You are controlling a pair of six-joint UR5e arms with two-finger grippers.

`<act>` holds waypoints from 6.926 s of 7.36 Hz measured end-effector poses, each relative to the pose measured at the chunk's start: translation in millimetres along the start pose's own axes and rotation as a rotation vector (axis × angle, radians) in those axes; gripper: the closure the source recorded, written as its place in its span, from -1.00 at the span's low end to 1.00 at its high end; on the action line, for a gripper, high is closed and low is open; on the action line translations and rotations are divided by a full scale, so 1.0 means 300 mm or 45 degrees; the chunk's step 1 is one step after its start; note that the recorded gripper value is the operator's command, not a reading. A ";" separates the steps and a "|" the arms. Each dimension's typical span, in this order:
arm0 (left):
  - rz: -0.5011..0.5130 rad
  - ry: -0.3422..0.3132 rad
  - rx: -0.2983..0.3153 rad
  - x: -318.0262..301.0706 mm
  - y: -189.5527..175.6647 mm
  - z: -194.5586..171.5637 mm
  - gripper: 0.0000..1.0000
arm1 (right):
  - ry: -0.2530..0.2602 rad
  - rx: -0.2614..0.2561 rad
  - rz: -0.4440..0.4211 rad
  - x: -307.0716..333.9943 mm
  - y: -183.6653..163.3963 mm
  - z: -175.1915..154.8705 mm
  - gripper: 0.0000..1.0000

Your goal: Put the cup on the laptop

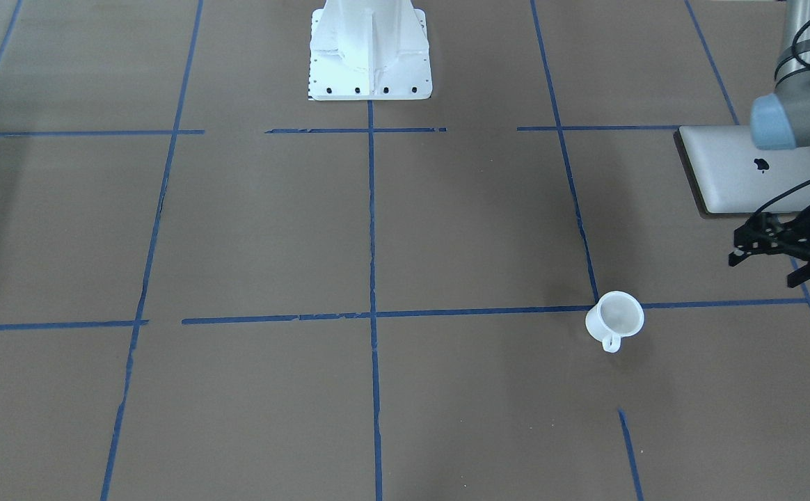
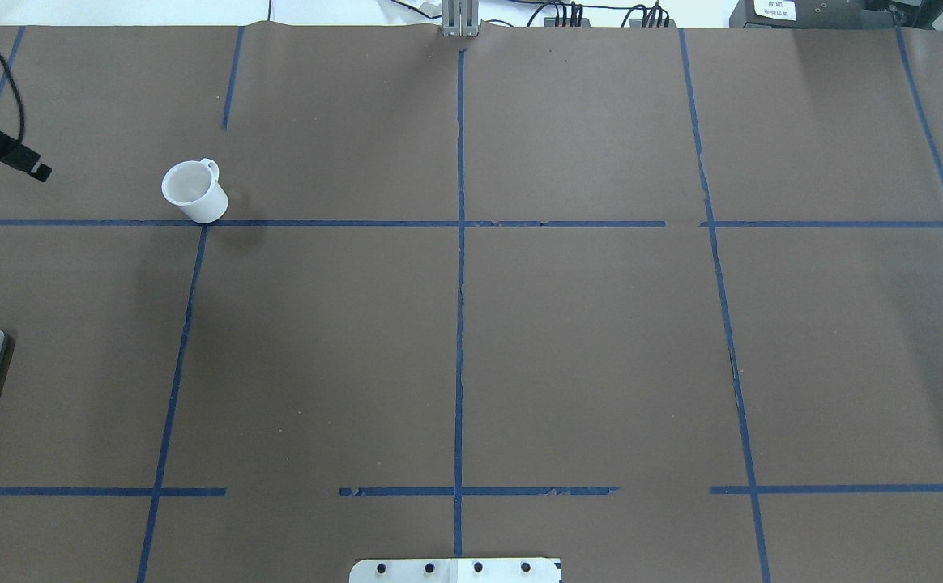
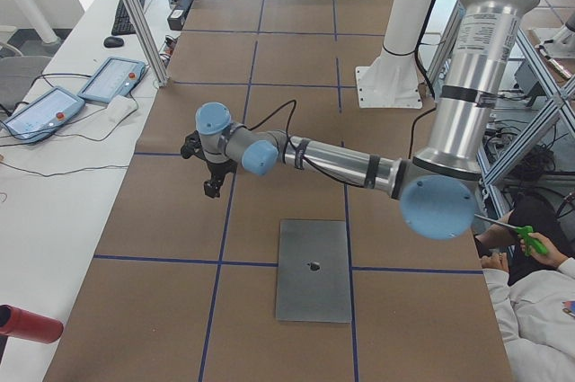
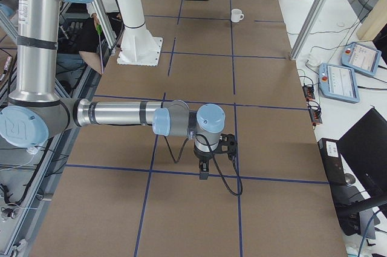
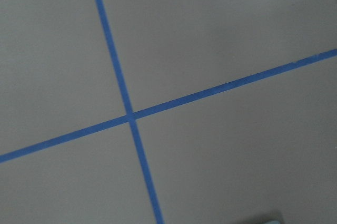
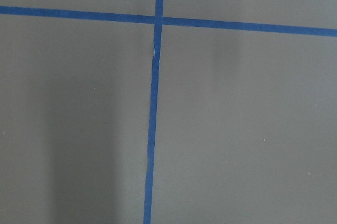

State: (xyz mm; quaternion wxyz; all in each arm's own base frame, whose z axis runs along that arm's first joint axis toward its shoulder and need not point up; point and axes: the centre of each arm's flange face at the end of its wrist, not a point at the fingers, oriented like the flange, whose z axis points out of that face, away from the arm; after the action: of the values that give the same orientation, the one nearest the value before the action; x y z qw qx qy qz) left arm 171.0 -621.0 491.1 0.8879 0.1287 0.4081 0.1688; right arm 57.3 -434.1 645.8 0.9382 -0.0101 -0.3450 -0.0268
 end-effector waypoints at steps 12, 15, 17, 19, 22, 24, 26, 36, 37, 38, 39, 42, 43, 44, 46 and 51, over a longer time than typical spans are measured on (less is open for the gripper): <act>-0.221 -0.106 -0.125 0.436 -0.415 0.496 -0.43 | -0.001 0.000 0.000 0.000 0.000 0.000 -1.00; -0.213 -0.102 -0.154 0.421 -0.389 0.525 1.00 | 0.000 0.000 0.000 0.000 0.000 0.000 -1.00; -0.226 -0.089 -0.176 0.417 -0.390 0.519 1.00 | 0.000 0.000 0.000 0.000 0.000 0.000 -1.00; -0.261 -0.082 -0.178 0.378 -0.410 0.471 1.00 | -0.001 0.000 0.000 0.000 0.000 0.000 -1.00; -0.354 -0.146 -0.189 0.195 -0.442 0.260 1.00 | -0.001 0.000 0.000 0.000 0.000 0.000 -1.00; -0.329 -0.196 -0.249 0.004 -0.311 0.055 1.00 | -0.001 0.000 0.000 0.000 0.000 0.000 -1.00; -0.292 -0.191 -0.293 -0.173 -0.016 -0.025 1.00 | 0.000 0.000 -0.001 0.000 0.000 0.000 -1.00; -0.395 -0.054 -0.175 -0.514 1.099 0.182 1.00 | 0.000 0.000 0.000 0.000 0.000 0.000 -1.00; -0.414 -0.053 -0.168 -0.520 1.121 0.190 1.00 | 0.000 0.000 0.000 0.000 0.000 0.000 -1.00; -0.433 -0.049 -0.154 -0.518 1.127 0.191 1.00 | 0.000 0.001 -0.001 0.000 0.000 0.000 -1.00; -0.452 -0.042 -0.126 -0.508 1.123 0.187 1.00 | 0.000 0.000 0.000 0.000 0.000 0.000 -1.00; -0.462 -0.021 -0.107 -0.465 1.113 0.209 0.82 | 0.001 0.000 0.000 0.000 0.000 0.000 -1.00; -0.456 -0.017 -0.115 -0.455 1.112 0.219 0.26 | 0.000 0.000 0.000 0.000 0.000 0.000 -1.00; -0.450 -0.015 -0.122 -0.448 1.112 0.226 -0.16 | -0.001 0.000 0.000 0.000 0.000 0.000 -1.00; -0.449 -0.016 -0.131 -0.446 1.120 0.232 -0.79 | -0.001 0.000 0.000 0.000 0.000 0.000 -1.00; -0.373 0.030 -0.091 -0.384 1.047 0.175 -1.00 | -0.001 0.000 0.000 0.000 0.000 0.000 -1.00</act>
State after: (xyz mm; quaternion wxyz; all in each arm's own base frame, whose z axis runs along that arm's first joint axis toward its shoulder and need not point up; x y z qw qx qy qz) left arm 79.9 -386.4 718.0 0.9023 0.0339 0.4265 0.0533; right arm 57.2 -434.1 645.7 0.9380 -0.0101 -0.3454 -0.0268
